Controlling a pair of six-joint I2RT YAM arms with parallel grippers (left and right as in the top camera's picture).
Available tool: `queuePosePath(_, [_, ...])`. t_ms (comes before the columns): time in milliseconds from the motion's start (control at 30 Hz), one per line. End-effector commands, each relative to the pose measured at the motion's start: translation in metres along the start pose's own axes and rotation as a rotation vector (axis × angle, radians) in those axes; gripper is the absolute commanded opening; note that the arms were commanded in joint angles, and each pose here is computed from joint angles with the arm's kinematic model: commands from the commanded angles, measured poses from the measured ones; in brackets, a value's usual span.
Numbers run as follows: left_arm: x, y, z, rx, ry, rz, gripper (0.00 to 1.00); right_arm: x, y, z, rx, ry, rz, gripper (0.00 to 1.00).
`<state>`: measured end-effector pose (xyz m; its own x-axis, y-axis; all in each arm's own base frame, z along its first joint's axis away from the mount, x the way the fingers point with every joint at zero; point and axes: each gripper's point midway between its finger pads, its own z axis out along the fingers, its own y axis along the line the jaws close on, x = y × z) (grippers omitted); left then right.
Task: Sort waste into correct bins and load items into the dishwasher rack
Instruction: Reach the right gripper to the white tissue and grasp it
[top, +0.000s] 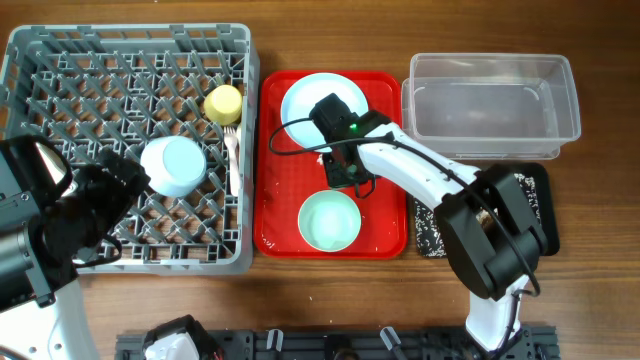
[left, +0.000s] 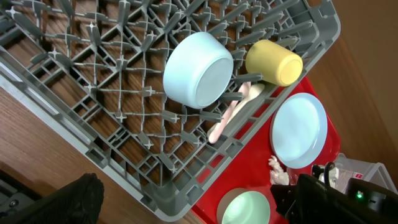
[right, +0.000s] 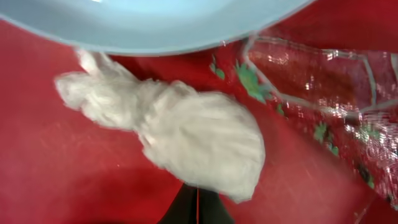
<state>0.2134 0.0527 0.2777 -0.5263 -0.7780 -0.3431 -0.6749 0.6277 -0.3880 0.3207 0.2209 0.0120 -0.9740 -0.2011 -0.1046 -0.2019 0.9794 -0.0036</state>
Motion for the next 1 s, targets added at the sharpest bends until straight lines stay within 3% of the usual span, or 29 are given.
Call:
queuePosePath(0, [-0.001,0.001,-0.001,-0.005,-0.006,0.002,1.00,0.003,-0.002,-0.011,0.006,-0.001,-0.003,0.07])
queuePosePath(67, [-0.001,0.001,-0.001,-0.005,-0.006,0.002,1.00,0.002,-0.002,-0.033,-0.007,-0.031,-0.026,0.11])
queuePosePath(133, [-0.001,0.001,-0.001,-0.005,-0.006,0.002,1.00,-0.002,-0.002,-0.055,-0.027,-0.082,-0.067,0.24])
queuePosePath(167, [-0.001,0.001,-0.001,-0.005,-0.006,0.002,1.00,-0.004,-0.001,-0.065,-0.036,-0.109,-0.093,0.35])
queuePosePath(200, [-0.001,0.001,-0.001,-0.005,-0.006,0.002,1.00,-0.008,-0.001,-0.070,-0.035,-0.133,-0.116,0.61])
queuePosePath(233, [-0.001,0.001,-0.001,-0.005,-0.006,0.002,1.00,-0.011,-0.001,-0.071,-0.035,-0.147,-0.136,0.74])
queuePosePath(300, [-0.001,0.001,-0.001,-0.005,-0.006,0.002,1.00,-0.019,-0.003,-0.063,-0.006,-0.175,-0.147,0.83])
queuePosePath(567, [-0.001,0.001,0.000,-0.007,-0.003,0.001,1.00,-0.028,-0.005,-0.016,0.050,-0.145,-0.148,0.82])
queuePosePath(667, [-0.001,0.001,0.000,-0.007,-0.003,0.001,1.00,-0.027,-0.003,-0.014,0.044,-0.137,-0.149,0.74])
queuePosePath(967, [-0.002,0.001,0.001,-0.009,-0.001,0.001,1.00,-0.027,0.005,-0.003,0.006,-0.124,-0.209,0.74])
